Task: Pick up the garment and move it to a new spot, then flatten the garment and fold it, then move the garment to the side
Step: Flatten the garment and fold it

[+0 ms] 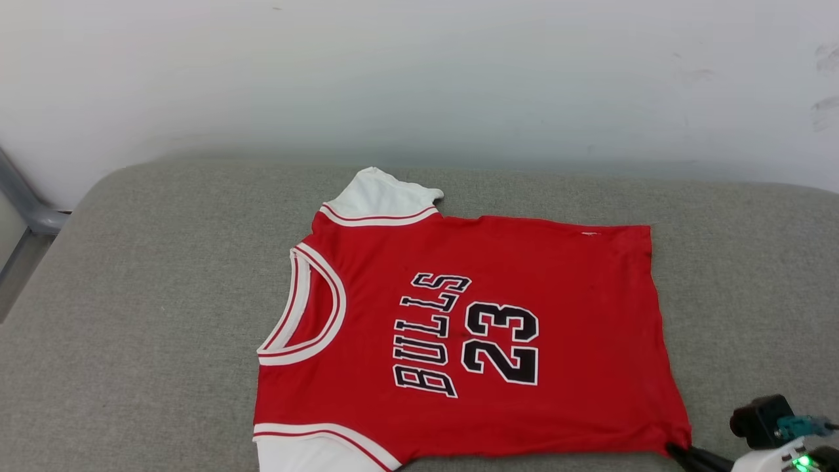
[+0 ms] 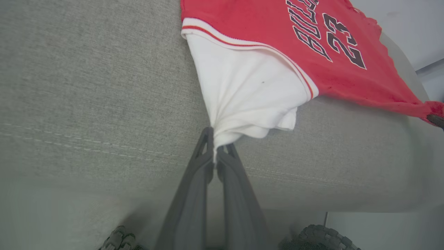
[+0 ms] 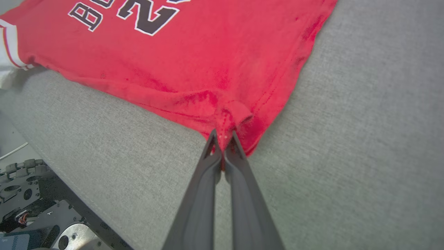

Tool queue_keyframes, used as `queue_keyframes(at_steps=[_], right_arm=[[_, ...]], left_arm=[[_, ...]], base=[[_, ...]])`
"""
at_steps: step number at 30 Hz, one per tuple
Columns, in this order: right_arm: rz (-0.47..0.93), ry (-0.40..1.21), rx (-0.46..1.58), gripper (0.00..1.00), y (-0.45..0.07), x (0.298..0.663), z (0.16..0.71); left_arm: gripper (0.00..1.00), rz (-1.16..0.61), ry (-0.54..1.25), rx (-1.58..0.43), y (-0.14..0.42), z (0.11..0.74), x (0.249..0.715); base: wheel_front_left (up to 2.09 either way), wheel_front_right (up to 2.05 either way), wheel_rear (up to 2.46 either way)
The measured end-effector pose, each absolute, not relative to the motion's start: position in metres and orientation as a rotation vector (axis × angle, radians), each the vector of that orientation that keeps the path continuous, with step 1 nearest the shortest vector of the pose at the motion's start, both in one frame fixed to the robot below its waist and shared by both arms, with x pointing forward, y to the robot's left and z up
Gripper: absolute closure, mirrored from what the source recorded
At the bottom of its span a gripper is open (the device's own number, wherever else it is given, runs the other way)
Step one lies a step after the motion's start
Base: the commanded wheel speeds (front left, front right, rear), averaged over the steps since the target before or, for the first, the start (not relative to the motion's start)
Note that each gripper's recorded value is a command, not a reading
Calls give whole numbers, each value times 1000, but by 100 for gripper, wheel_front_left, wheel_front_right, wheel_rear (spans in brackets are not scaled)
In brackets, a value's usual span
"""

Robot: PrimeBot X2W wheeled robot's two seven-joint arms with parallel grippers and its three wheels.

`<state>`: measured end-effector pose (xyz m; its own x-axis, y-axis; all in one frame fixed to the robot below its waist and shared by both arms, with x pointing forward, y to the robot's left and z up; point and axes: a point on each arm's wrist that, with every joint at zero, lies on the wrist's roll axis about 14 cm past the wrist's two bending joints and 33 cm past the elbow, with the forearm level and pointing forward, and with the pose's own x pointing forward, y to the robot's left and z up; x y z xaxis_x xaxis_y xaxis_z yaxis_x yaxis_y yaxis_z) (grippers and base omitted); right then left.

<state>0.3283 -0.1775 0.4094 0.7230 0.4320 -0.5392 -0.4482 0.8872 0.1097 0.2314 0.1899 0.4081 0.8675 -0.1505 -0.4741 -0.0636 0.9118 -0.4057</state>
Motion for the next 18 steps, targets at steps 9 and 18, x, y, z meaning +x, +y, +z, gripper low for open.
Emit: queue_keyframes(at_steps=[9,18], right_arm=[[466,667,-4,100,-188,289,393],[464,630,-3,100,-182,297,406]], left_arm=[[100,-48,542,-433,191,412,220],[100,-60,471,-364,198,430,240]], base=[[0,0,0],[0,0,0]])
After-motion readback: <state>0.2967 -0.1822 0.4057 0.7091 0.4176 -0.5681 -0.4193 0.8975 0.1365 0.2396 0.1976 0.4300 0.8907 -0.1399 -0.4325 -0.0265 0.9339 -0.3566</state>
